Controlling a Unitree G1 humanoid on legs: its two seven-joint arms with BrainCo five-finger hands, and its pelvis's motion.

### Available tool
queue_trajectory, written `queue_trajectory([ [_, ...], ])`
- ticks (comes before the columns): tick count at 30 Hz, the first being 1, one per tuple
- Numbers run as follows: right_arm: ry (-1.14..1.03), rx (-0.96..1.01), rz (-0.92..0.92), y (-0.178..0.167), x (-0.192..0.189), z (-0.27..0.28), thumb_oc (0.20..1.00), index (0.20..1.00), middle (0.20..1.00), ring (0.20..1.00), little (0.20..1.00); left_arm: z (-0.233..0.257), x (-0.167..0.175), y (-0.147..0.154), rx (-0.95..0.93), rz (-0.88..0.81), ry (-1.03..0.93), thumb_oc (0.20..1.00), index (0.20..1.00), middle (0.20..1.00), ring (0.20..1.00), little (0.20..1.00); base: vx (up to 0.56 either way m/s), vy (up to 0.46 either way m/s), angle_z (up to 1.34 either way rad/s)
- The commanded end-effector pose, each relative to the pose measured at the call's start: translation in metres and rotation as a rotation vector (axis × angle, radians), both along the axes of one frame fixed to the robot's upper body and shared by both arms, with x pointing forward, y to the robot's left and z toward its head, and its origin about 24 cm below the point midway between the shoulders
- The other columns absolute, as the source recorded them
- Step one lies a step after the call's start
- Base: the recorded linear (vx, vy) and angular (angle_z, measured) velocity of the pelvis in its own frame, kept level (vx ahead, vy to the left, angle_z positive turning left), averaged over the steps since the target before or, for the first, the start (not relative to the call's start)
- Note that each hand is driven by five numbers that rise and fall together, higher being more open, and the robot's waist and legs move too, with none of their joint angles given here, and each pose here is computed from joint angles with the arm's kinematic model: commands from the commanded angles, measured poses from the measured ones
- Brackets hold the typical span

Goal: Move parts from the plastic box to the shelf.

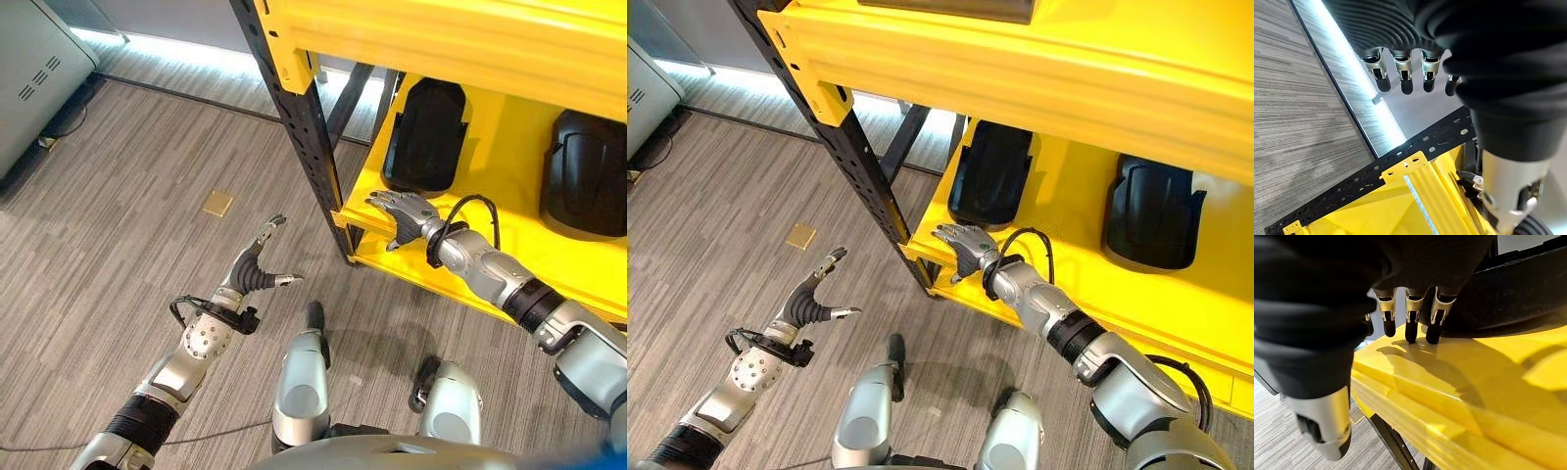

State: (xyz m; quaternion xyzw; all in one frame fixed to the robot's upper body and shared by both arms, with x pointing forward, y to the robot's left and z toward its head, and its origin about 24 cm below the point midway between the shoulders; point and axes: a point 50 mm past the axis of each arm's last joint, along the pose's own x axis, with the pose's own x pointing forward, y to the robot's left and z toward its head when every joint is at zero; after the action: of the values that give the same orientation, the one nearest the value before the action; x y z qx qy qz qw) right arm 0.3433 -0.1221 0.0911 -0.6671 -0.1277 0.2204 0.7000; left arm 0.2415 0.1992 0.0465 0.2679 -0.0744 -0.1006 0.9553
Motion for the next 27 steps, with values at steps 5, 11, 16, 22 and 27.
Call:
queue_trajectory([
  [5,-0.055,0.058,-0.004,0.01,0.016,0.027,1.0,1.0,1.0,1.0,1.0,0.015,0.003,-0.003,-0.001,-0.024,-0.076,1.0,1.0,1.0,1.0,1.0,0.01,0.001,0.01],
  [11,-0.064,0.08,0.001,0.015,0.017,0.032,1.0,1.0,1.0,1.0,1.0,0.014,0.003,-0.002,0.002,-0.015,-0.073,1.0,1.0,1.0,1.0,1.0,0.0,0.0,0.0],
  [16,-0.073,0.093,-0.016,0.018,0.019,0.034,1.0,1.0,1.0,1.0,1.0,0.013,0.002,-0.003,-0.002,-0.017,-0.069,1.0,1.0,1.0,1.0,1.0,0.0,0.002,0.01],
  [22,-0.077,0.113,-0.016,0.02,0.021,0.036,1.0,1.0,1.0,1.0,1.0,0.012,0.003,-0.005,0.001,-0.035,-0.056,1.0,1.0,1.0,1.0,1.0,0.0,0.0,0.0],
  [27,-0.09,0.15,-0.015,0.025,0.023,0.044,1.0,1.0,1.0,1.0,1.0,0.007,0.0,-0.009,-0.009,-0.041,-0.039,1.0,1.0,1.0,1.0,1.0,0.0,0.0,0.0],
])
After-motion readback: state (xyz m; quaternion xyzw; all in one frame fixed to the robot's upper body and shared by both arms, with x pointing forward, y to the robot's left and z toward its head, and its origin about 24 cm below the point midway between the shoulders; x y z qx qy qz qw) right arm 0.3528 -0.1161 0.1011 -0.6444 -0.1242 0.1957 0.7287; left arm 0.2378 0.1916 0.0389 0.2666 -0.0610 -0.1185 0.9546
